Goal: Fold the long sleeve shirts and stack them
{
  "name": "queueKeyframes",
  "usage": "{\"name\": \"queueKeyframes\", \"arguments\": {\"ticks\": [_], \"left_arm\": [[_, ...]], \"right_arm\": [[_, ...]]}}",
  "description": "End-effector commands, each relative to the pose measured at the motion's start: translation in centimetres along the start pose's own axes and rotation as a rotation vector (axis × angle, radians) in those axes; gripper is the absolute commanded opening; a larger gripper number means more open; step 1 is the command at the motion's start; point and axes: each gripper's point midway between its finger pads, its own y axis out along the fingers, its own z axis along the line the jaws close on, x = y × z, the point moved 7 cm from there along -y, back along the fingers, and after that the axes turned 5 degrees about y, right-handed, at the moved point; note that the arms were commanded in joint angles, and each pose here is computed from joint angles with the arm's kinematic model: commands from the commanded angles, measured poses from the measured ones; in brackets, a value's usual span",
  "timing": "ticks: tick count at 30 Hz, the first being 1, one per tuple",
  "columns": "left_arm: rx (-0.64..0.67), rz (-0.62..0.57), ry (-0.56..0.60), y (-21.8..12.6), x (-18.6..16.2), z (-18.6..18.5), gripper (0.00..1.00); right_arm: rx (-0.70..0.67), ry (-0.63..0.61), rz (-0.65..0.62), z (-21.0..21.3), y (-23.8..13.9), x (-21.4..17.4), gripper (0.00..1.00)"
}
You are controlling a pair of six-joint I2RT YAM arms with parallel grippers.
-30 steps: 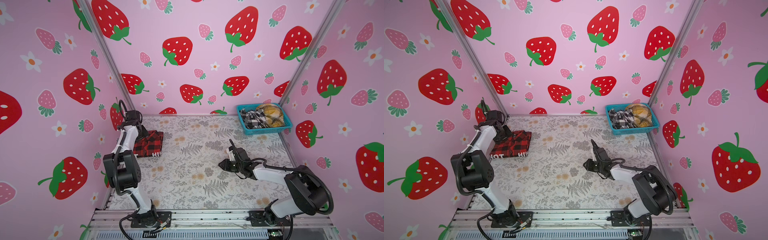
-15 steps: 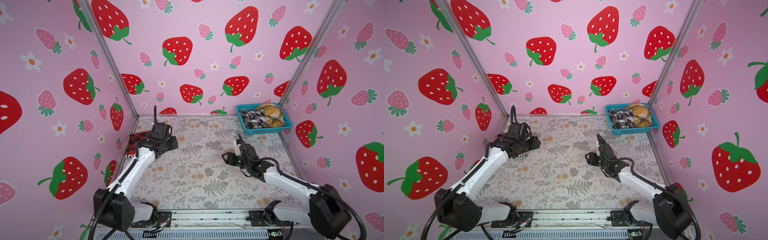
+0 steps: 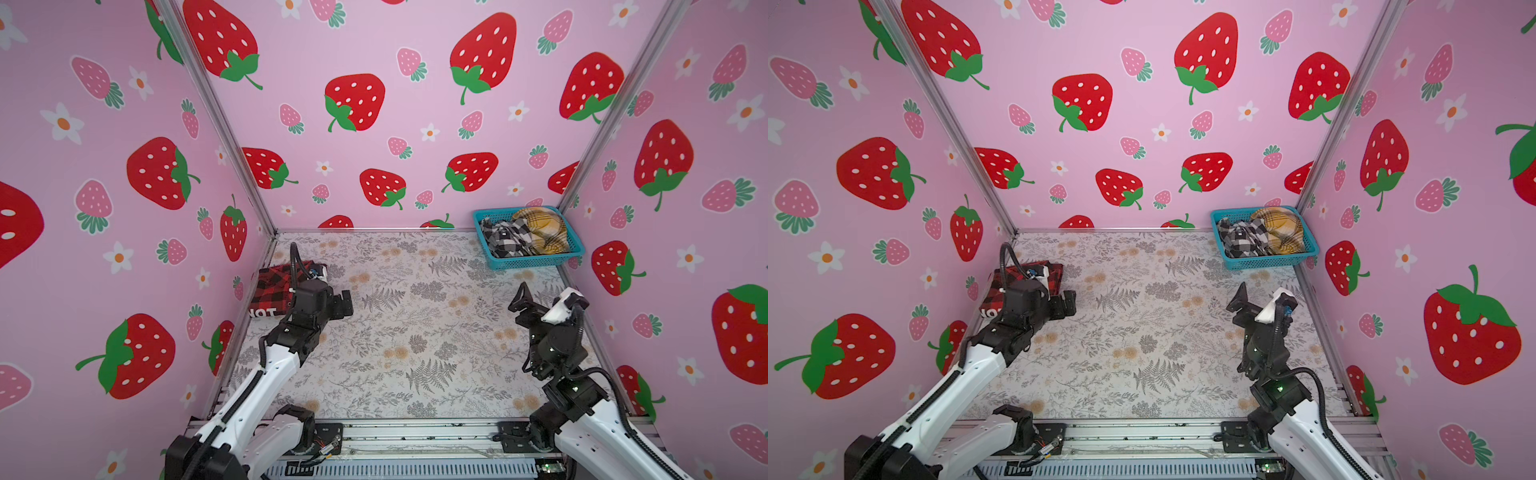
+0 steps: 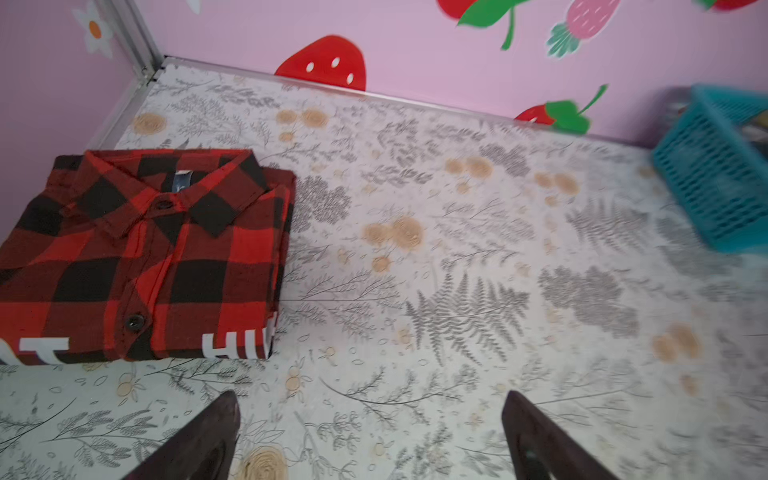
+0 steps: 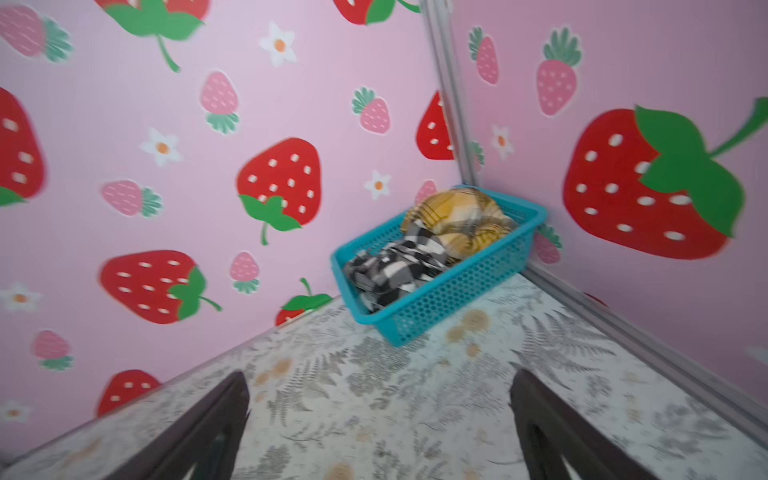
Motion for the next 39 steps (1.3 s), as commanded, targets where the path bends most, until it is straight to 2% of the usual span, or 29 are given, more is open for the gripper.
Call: {"name": "queueKeyframes", "arguments": {"ticks": [1, 3, 6, 10, 12, 17, 19, 20, 24, 25, 27, 36, 39], "left_arm": [[0.207, -0.141, 0.015, 1.3, 2.0, 2.3, 0.99], [0.264, -0.112, -0.015, 3.3, 0.9, 4.0, 0.99], [0.279, -0.087, -0.073, 5.7, -1.0, 6.4, 0.99], [0.297, -0.107, -0.074, 7.6, -3.0, 8.1, 0.99], [0.296, -0.121, -0.096, 8.1, -3.1, 8.6, 0.99], [0.229, -0.233, -0.082, 9.3, -3.4, 8.2, 0.99], [0.130, -0.227, -0.024, 10.0, -3.7, 7.1, 0.99], [0.106, -0.223, -0.010, 10.5, -4.0, 6.8, 0.99], [0.101, -0.224, -0.003, 10.8, -4.0, 6.6, 0.99], [0.100, -0.209, 0.001, 10.7, -3.9, 6.6, 0.99], [0.108, -0.209, 0.003, 10.9, -3.9, 6.6, 0.99], [0.110, -0.199, 0.008, 11.0, -3.9, 6.5, 0.99], [0.144, -0.194, 0.046, 10.9, -3.8, 6.0, 0.99]], "right_arm": [[-0.268, -0.072, -0.082, -2.8, 0.5, -0.3, 1.00], [-0.339, -0.103, -0.062, -3.8, 1.3, -1.7, 1.00], [-0.424, -0.130, -0.025, -5.2, 2.8, -3.4, 1.00], [-0.513, -0.209, 0.032, -7.1, 5.1, -5.7, 1.00], [-0.514, -0.250, 0.057, -7.6, 6.4, -6.6, 1.00], [-0.370, -0.344, 0.101, -7.2, 9.6, -8.7, 1.00], [-0.247, -0.347, 0.063, -6.1, 10.5, -8.7, 1.00], [-0.165, -0.394, 0.082, -5.5, 11.1, -9.0, 1.00], [-0.010, -0.395, 0.119, -5.5, 13.2, -10.3, 1.00], [0.027, -0.403, 0.164, -5.5, 13.2, -10.6, 1.00], [0.108, -0.413, 0.132, -5.2, 12.5, -11.1, 1.00], [0.102, -0.423, 0.135, -5.2, 12.4, -11.1, 1.00], [0.096, -0.432, 0.131, -5.0, 12.3, -11.2, 1.00]]}}
